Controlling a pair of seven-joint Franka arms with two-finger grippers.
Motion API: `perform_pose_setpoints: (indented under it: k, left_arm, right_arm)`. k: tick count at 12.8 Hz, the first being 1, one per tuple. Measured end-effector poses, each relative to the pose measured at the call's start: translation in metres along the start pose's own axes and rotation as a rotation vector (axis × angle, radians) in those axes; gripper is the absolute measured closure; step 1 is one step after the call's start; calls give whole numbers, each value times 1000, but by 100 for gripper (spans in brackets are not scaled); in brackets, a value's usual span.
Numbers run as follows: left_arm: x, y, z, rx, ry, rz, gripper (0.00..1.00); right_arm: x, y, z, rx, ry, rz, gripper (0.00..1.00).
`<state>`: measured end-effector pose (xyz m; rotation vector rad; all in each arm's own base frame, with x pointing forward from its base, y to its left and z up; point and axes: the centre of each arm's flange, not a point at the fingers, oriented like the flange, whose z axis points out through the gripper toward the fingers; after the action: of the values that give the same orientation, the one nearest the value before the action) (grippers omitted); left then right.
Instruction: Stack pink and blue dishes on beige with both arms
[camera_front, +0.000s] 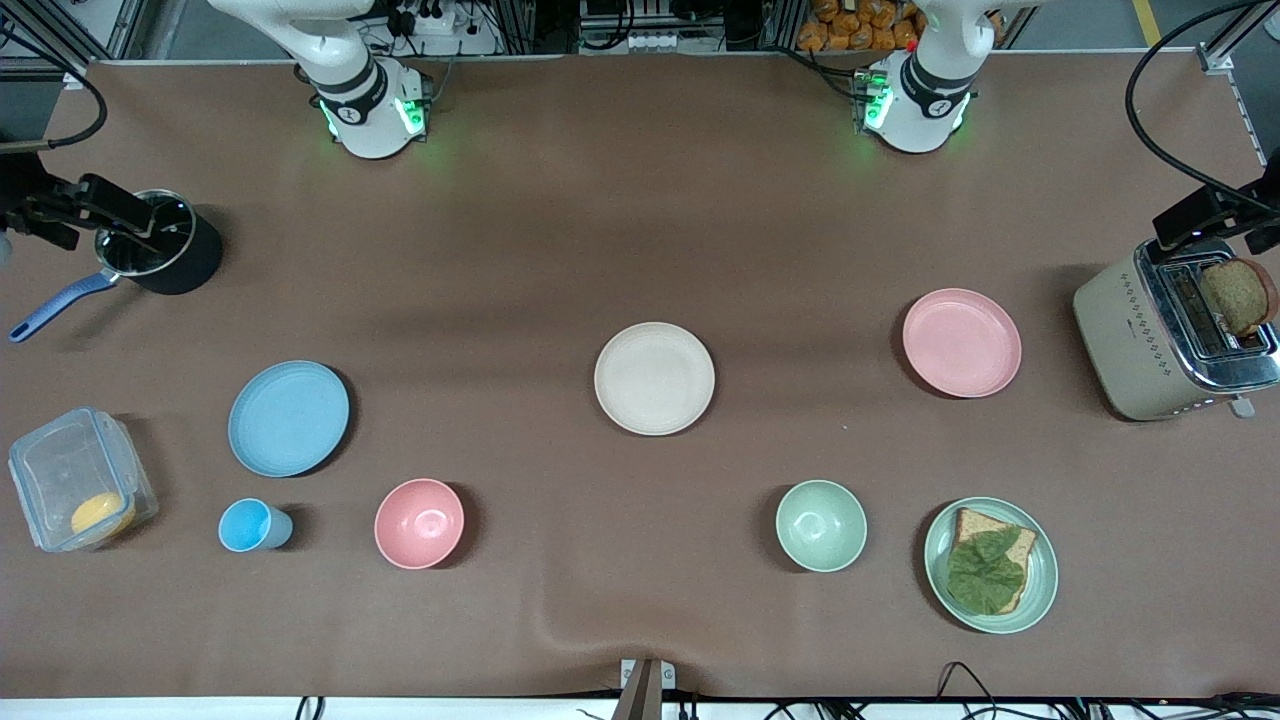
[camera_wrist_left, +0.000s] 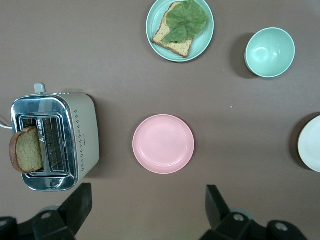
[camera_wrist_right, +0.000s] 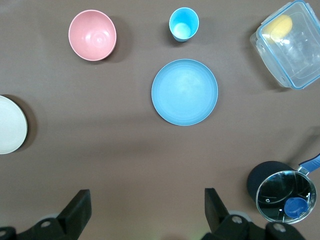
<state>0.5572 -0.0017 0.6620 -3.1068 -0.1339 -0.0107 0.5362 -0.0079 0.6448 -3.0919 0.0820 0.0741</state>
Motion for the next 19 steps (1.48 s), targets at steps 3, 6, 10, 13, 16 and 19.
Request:
perform_pose_setpoints:
  k: [3, 6, 10, 13, 16, 19]
  left_arm:
    - [-1, 0, -2, 0, 4, -1, 0]
    - [2, -8, 11, 2, -24, -11, 0]
    - [27, -31, 142, 2, -86, -52, 0]
    - [14, -44, 263, -6, -58, -73, 0]
    - [-19, -51, 350, -15, -21, -90, 0]
    - [-43, -58, 411, -25, -30, -107, 0]
  right_arm:
    - [0, 0, 0, 0, -1, 0, 0]
    - [0, 0, 0, 0, -2, 0, 0]
    - [0, -1, 1, 0, -3, -1, 0]
    - [0, -1, 1, 0, -4, -1, 0]
    - [0, -1, 1, 0, -4, -1, 0]
    - [0, -1, 1, 0, -4, -1, 0]
